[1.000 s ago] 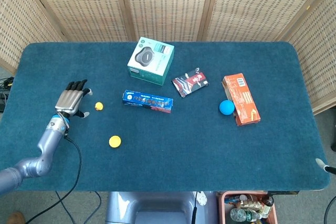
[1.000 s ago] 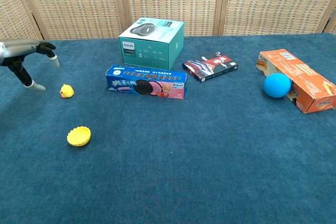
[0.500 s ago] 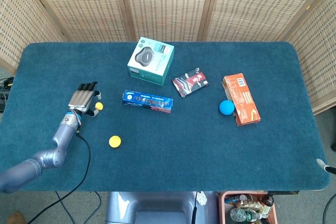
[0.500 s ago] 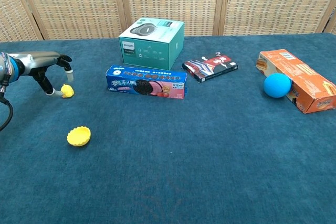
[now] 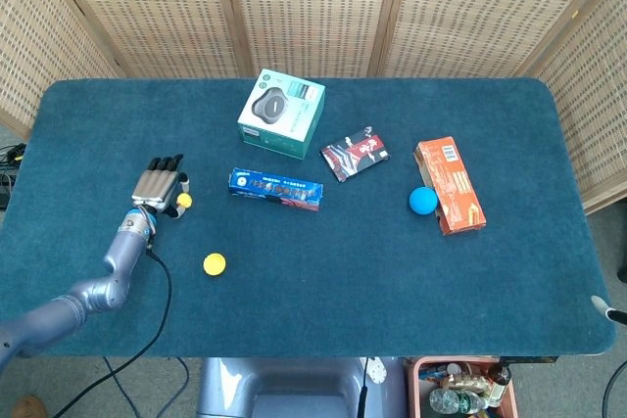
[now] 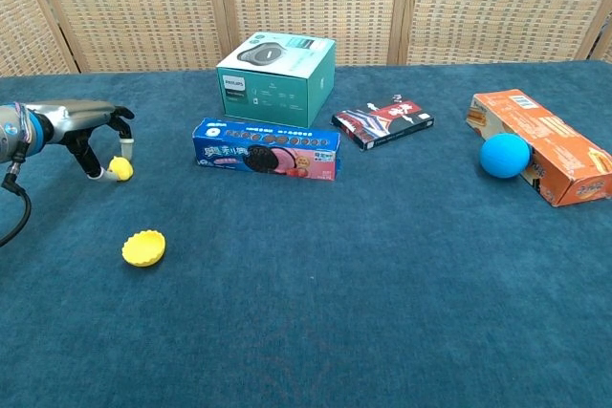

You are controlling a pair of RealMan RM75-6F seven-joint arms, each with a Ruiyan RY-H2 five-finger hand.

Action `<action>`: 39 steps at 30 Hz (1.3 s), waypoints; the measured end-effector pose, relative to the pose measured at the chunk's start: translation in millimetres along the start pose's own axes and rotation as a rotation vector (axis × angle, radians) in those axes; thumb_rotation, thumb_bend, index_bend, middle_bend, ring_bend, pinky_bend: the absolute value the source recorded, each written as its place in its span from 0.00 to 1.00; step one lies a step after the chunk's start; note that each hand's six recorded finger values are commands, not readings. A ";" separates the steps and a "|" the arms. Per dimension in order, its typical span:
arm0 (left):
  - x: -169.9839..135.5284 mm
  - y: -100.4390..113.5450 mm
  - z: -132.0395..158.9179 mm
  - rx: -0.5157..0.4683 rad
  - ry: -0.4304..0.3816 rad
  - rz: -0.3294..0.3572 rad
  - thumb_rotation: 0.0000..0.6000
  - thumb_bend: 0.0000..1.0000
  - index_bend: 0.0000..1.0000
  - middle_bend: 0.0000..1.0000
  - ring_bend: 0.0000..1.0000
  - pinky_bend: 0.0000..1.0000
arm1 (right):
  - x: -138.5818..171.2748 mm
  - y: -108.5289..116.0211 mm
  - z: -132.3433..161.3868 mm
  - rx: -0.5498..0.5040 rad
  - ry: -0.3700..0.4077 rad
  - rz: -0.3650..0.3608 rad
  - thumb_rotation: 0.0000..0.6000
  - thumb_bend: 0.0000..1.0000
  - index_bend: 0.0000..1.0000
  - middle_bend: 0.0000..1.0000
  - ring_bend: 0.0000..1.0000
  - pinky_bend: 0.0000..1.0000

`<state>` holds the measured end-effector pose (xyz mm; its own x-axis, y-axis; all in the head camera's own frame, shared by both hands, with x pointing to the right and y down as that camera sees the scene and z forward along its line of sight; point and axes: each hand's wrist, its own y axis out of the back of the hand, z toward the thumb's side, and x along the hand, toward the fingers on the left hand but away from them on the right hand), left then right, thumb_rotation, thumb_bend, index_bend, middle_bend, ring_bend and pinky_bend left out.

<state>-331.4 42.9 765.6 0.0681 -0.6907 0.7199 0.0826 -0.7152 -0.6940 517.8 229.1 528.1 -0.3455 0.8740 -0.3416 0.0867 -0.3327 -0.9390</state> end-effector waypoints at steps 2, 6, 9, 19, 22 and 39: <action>0.5 0.4 -0.2 0.002 0.004 0.005 1.00 0.30 0.49 0.00 0.00 0.00 | -0.2 0.4 -0.3 -0.001 -0.001 -0.002 1.00 0.00 0.00 0.00 0.00 0.00; 0.1 2.4 0.1 -0.001 0.006 0.013 1.00 0.30 0.50 0.00 0.00 0.00 | -0.5 0.8 -1.1 -0.004 -0.002 -0.003 1.00 0.00 0.00 0.00 0.00 0.00; -3.8 7.4 3.1 -0.017 -0.009 0.026 1.00 0.30 0.50 0.00 0.00 0.00 | -0.3 1.3 -1.3 -0.008 -0.001 -0.003 1.00 0.00 0.00 0.00 0.00 0.00; -55.1 29.0 19.6 -0.080 -0.151 0.101 1.00 0.31 0.50 0.00 0.00 0.00 | 2.0 4.1 0.5 -0.016 0.010 -0.012 1.00 0.00 0.00 0.00 0.00 0.00; -83.4 26.5 22.4 -0.074 -0.214 0.090 1.00 0.31 0.50 0.00 0.00 0.00 | 3.2 4.5 2.4 -0.020 0.021 -0.010 1.00 0.00 0.00 0.00 0.00 0.00; -134.2 -11.2 44.7 -0.011 -0.309 -0.012 1.00 0.31 0.50 0.00 0.00 0.00 | 6.8 10.5 -2.3 -0.041 0.023 -0.025 1.00 0.00 0.00 0.00 0.00 0.00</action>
<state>-297.0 148.3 677.1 0.3667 -0.6185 0.6950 0.0742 -0.7252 -0.6846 518.5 232.4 515.8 -0.3268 0.8898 -0.3185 0.1171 -0.2963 -0.9479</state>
